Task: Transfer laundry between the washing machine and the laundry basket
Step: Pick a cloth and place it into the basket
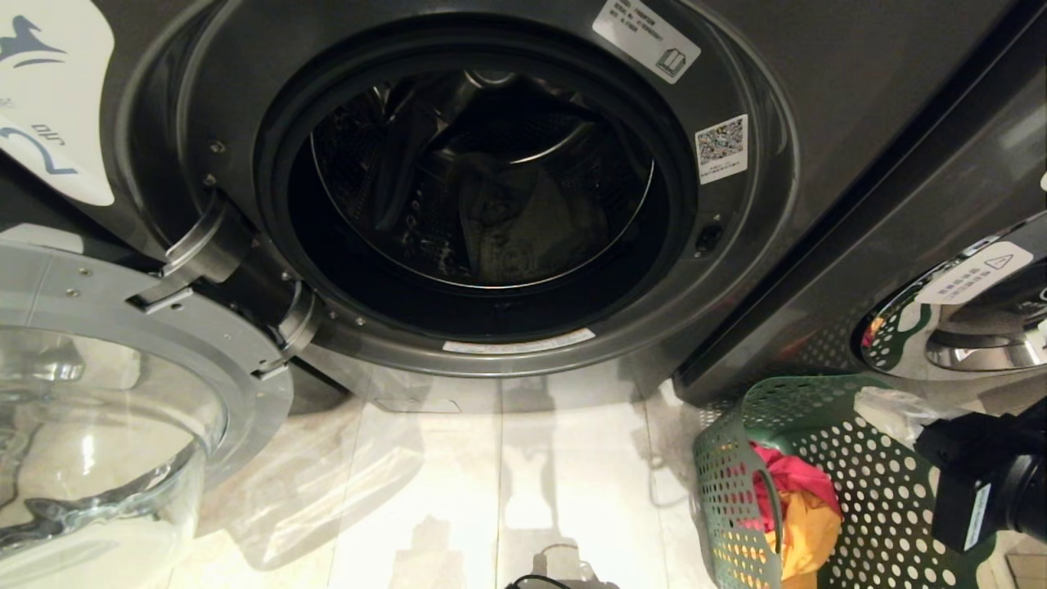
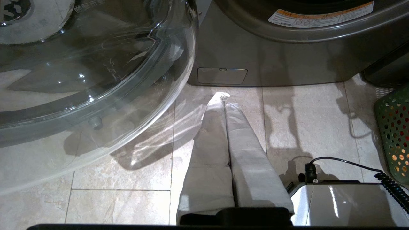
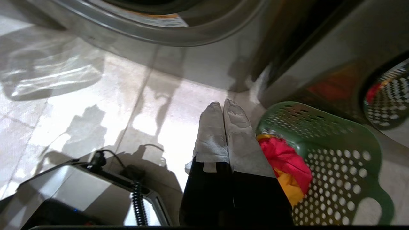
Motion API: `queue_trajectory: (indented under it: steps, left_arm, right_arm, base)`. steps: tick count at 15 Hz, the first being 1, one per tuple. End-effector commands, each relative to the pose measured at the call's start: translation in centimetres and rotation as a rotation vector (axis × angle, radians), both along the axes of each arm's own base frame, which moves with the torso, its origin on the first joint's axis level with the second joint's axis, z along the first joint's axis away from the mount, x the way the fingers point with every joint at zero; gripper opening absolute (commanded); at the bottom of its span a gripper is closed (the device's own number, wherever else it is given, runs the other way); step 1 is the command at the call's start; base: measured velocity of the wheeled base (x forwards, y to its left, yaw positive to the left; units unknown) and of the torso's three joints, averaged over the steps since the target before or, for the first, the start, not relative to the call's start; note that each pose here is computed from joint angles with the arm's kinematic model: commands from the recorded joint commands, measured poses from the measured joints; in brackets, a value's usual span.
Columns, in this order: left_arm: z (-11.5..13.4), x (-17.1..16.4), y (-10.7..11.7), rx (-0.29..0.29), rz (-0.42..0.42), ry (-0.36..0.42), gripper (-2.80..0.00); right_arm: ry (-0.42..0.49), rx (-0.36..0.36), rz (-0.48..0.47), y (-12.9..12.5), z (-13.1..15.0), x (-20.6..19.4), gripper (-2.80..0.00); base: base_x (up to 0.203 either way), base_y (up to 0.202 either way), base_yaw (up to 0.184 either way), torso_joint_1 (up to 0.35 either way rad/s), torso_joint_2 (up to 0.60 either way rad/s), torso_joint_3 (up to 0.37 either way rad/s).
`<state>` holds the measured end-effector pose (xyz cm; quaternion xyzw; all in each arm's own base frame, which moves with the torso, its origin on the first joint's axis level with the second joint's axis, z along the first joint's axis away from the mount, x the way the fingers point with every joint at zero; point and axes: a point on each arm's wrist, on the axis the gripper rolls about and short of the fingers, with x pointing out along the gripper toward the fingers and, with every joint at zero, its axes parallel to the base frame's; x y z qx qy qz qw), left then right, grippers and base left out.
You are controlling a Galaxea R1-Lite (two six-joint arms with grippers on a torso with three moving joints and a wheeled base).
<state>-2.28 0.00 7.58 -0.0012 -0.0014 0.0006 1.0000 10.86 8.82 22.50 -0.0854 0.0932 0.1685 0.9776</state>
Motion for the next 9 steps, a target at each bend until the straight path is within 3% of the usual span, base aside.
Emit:
queue_trajectory:
  steps: [1,3,5,9]
  left_arm:
    - [0.0,0.0,0.0,-0.001,0.000,0.001,-2.80]
    - [0.0,0.0,0.0,0.001,0.000,0.001,-2.80]
    - [0.0,0.0,0.0,-0.001,0.000,0.001,-2.80]
    - [0.0,0.0,0.0,0.001,0.000,0.001,-2.80]
  right_arm:
    - [0.014,-0.002,0.110,0.4,-0.1,0.0,-2.80]
    - [0.021,-0.048,0.196,0.7,-0.5,0.1,-2.80]
    - [0.046,-0.103,0.210,1.7,-1.2,1.1,-2.80]
    - [0.058,-0.124,0.236,3.7,-2.1,2.5,-2.80]
  base:
    - [0.000,0.000,0.000,0.000,0.00,0.000]
    - [0.000,0.000,0.000,0.000,0.00,0.000]
    - [0.000,0.000,0.000,0.000,0.00,0.000]
    - [0.000,0.000,0.000,0.000,0.00,0.000]
